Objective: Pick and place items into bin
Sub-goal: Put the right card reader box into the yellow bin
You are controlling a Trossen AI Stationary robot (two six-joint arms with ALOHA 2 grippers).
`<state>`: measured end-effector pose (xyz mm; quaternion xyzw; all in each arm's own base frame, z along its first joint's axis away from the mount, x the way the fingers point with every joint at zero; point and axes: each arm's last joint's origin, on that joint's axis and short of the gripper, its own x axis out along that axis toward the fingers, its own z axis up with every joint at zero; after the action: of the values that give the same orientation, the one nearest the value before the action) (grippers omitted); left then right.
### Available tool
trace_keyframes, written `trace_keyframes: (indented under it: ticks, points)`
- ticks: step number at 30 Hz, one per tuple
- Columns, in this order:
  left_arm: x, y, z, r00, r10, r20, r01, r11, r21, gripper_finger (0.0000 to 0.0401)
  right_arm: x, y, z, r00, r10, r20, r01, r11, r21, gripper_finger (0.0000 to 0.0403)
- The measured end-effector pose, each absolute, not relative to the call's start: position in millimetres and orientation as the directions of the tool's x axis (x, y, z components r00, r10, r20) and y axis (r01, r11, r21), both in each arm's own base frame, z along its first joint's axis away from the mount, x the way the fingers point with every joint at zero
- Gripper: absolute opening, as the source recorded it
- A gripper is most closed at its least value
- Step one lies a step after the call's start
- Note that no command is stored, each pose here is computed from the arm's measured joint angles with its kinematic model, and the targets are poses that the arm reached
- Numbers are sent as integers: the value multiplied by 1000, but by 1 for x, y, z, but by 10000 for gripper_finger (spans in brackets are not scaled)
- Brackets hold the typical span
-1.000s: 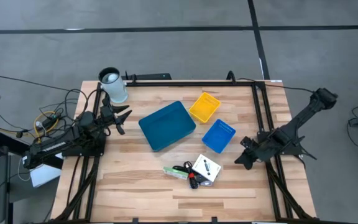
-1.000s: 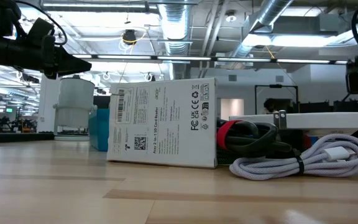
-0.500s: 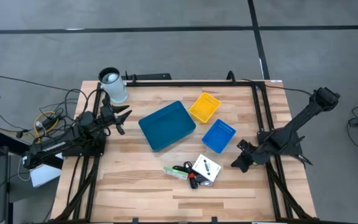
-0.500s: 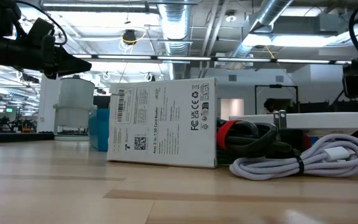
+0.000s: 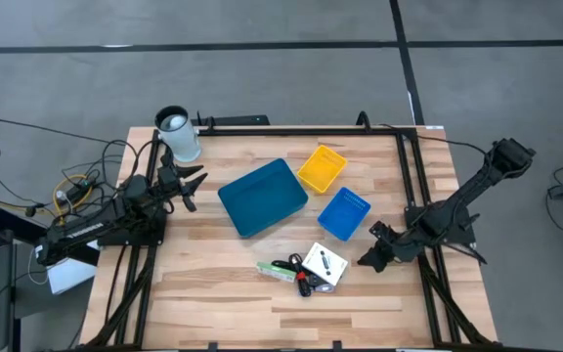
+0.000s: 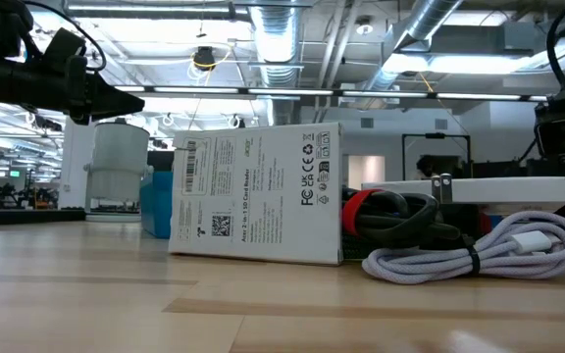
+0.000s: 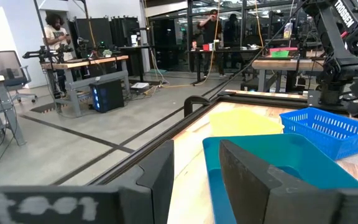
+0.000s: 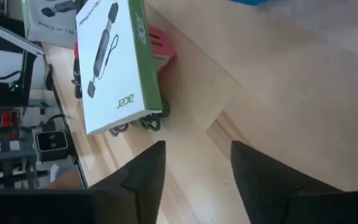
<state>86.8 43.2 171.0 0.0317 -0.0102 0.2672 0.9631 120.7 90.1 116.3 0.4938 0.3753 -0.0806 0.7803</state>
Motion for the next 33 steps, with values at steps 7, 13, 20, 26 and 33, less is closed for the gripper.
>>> trace_keyframes:
  ticks: [7,13,20,26,33]
  points:
    - [87,43,171,857,514,37,-515,855,55,119,124,92,112,716,219,-663,518,470,714,225]
    - [87,43,171,857,514,37,-515,855,55,119,129,95,112,749,211,-628,496,449,743,234]
    - [87,43,171,857,514,37,-515,855,55,119,133,97,110,766,197,-612,488,442,753,234]
    - [87,43,171,857,514,37,-515,855,55,119,136,100,108,776,198,-599,478,435,763,234]
    - [87,43,171,857,514,37,-515,855,55,119,140,102,105,791,187,-582,468,428,773,234]
